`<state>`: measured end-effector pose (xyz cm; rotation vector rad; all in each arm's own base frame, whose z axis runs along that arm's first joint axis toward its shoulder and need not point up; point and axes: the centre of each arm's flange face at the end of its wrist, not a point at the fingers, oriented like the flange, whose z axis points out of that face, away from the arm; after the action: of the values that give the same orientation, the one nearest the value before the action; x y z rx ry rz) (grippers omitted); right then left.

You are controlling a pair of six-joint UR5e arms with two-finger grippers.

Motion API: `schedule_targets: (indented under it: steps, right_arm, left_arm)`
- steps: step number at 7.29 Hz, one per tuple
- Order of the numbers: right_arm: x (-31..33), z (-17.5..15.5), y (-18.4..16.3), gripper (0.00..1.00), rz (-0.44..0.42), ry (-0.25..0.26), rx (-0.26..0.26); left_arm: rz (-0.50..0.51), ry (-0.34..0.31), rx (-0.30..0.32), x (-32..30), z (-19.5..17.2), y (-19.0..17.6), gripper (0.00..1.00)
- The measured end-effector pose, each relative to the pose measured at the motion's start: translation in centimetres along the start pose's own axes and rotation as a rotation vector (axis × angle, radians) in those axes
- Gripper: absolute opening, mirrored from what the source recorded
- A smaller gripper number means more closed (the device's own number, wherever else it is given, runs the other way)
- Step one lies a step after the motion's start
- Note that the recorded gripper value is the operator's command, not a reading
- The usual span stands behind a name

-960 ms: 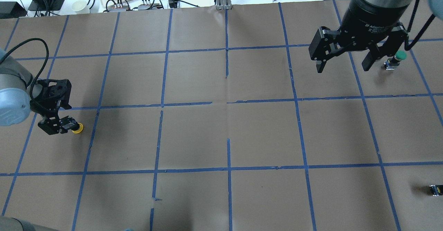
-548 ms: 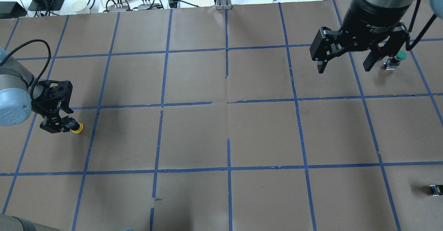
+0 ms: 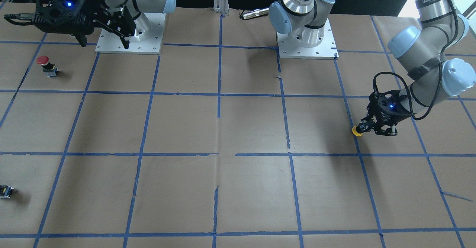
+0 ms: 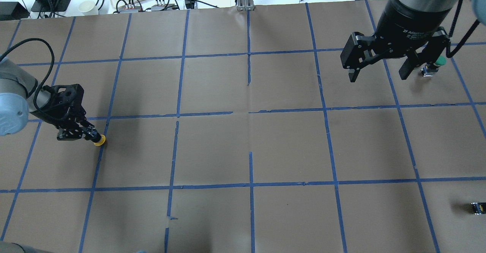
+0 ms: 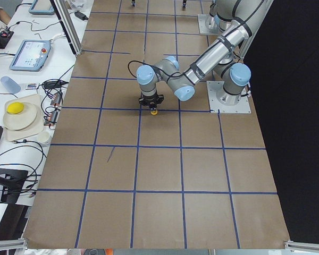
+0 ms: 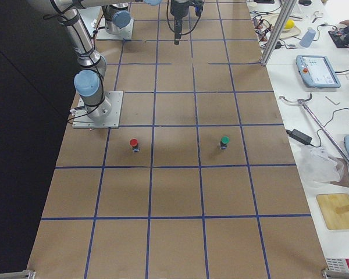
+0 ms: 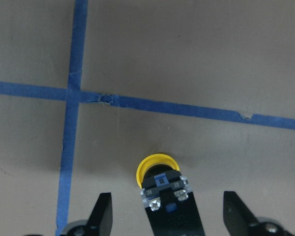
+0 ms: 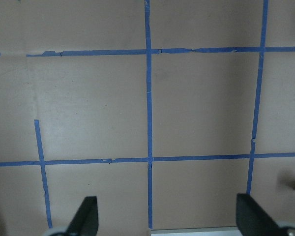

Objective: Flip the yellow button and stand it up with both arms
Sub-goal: 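Lift the yellow button with the left gripper and extend it toward the right gripper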

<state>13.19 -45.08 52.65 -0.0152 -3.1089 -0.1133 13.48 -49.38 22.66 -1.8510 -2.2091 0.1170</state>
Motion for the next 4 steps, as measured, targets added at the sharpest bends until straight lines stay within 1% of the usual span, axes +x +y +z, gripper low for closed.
schedule_targets:
  steps: [1,2,3,4]
  right_arm:
    - [0.0,0.1,0.0,1.00,0.000,0.000,-0.002]
    - [0.0,0.2,0.0,1.00,0.000,-0.001,-0.006]
    - [0.0,0.3,0.0,1.00,0.000,-0.005,-0.010]
    - [0.0,0.4,0.0,1.00,0.002,-0.010,-0.012]
  left_arm:
    - [-0.035,-0.003,0.140,0.0,0.7,-1.2,0.08]
    - [-0.068,-0.005,0.301,0.0,1.4,-2.7,0.09]
    - [-0.120,0.016,0.489,0.5,2.4,-4.4,0.09]
    - [-0.187,0.045,0.669,1.3,3.6,-5.9,0.11]
